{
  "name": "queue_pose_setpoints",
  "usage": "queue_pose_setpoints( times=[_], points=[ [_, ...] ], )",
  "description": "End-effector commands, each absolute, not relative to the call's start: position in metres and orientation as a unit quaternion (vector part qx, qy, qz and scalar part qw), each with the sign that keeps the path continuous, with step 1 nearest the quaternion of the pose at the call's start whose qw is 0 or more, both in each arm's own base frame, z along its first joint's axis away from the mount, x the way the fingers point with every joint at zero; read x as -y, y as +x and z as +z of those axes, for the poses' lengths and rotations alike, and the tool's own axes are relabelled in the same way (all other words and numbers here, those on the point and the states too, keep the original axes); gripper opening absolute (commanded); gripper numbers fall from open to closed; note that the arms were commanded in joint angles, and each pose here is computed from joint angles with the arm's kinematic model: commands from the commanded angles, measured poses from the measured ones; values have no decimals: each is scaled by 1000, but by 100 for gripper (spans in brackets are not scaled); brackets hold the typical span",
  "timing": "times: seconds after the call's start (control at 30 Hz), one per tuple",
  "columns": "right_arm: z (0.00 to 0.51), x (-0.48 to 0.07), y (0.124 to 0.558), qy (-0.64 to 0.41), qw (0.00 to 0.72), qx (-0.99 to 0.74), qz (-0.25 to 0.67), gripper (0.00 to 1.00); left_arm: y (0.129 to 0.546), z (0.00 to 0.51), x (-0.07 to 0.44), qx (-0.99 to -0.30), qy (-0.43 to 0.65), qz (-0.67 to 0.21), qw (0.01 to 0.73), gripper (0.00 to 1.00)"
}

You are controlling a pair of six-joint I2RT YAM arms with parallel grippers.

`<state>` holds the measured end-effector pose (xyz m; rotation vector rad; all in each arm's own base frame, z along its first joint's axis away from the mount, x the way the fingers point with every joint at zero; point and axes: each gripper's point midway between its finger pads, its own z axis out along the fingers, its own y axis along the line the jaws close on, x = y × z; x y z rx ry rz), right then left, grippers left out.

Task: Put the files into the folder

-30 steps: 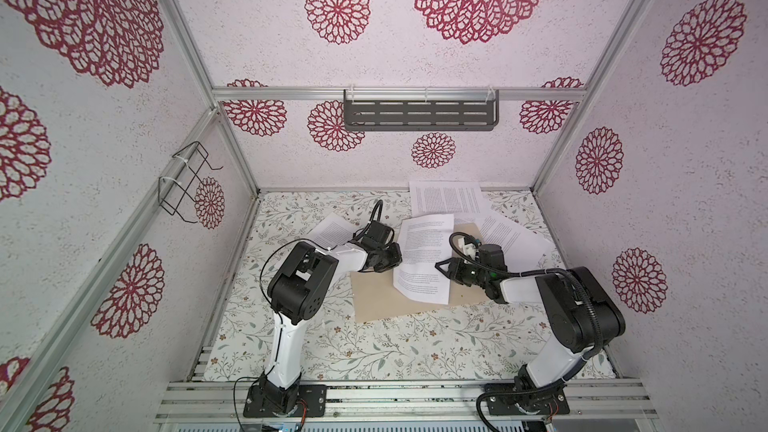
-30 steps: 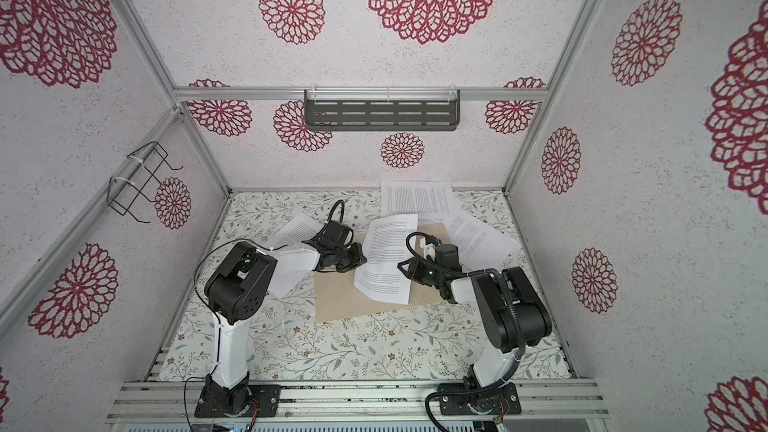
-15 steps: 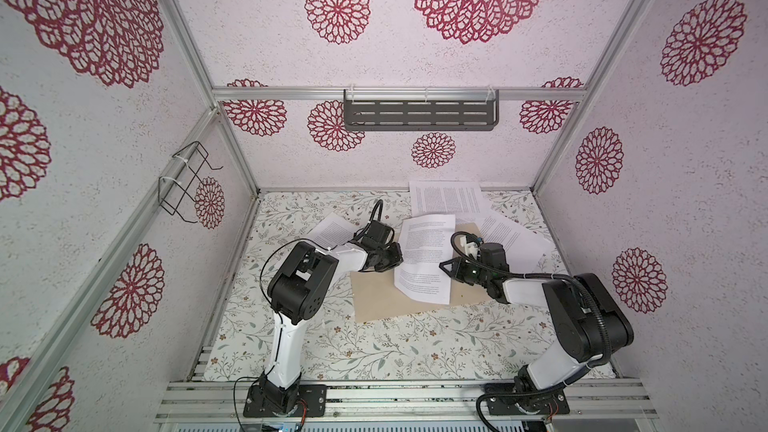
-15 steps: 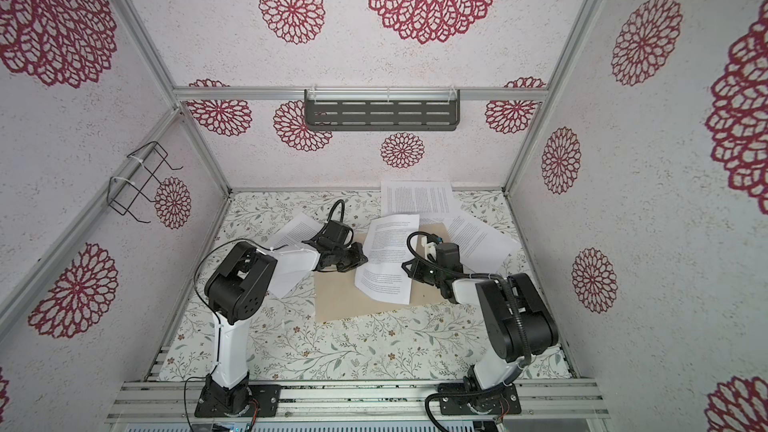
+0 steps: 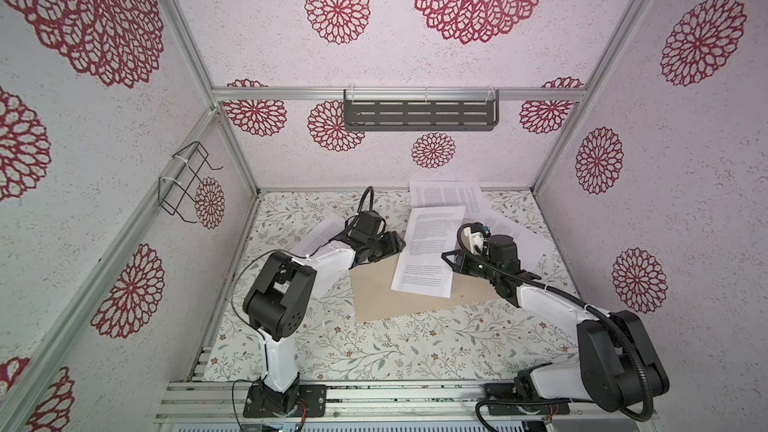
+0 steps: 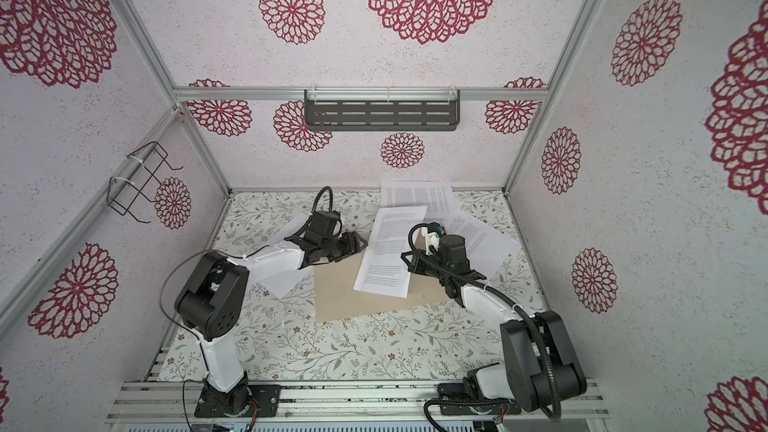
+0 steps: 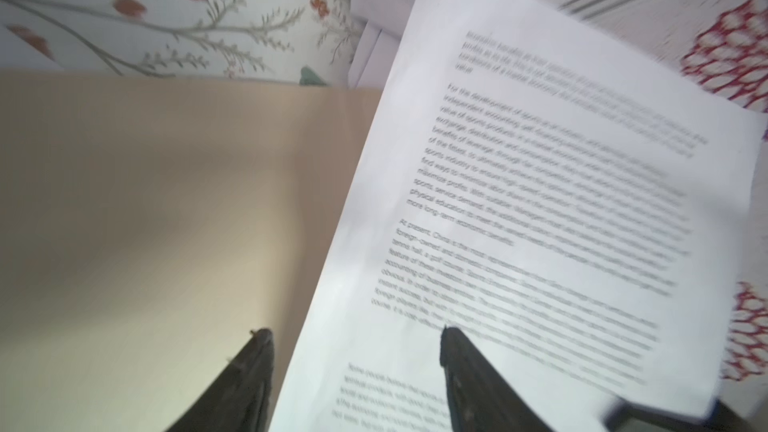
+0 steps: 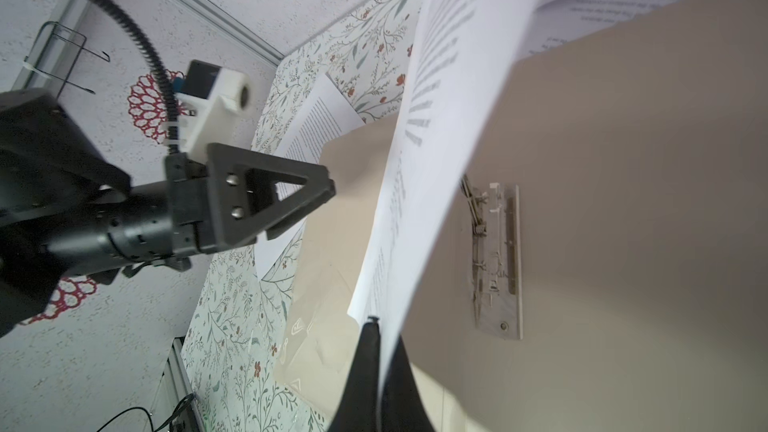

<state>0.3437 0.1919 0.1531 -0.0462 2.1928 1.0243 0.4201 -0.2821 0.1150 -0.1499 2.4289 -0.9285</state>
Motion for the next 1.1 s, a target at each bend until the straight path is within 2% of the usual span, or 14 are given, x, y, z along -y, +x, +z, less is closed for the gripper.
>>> queue_pose_setpoints(
  times=[0.0, 0.1, 0.17, 0.43, 0.57, 0.8, 1.07],
  points=[
    [166, -192, 344, -56, 369, -853, 364, 0, 414, 153, 259, -885, -37, -331, 326, 77],
    [180, -207, 345, -91, 380, -847, 362, 0, 395, 174, 236, -881, -34, -309, 355, 88],
    [190, -219, 345, -117, 388, -837, 368, 0, 381, 184, 218, -879, -35, -294, 373, 100],
    [217, -267, 340, -280, 439, -793, 316, 0, 327, 219, 160, -877, -23, -252, 408, 97],
    [221, -281, 339, -341, 461, -754, 321, 0, 304, 225, 137, -881, -13, -222, 416, 97],
    [212, -281, 360, -326, 466, -768, 295, 0, 283, 202, 121, -893, -54, -217, 392, 97],
    [213, -302, 339, -350, 446, -761, 315, 0, 279, 164, 123, -905, -87, -226, 350, 97]
  ],
)
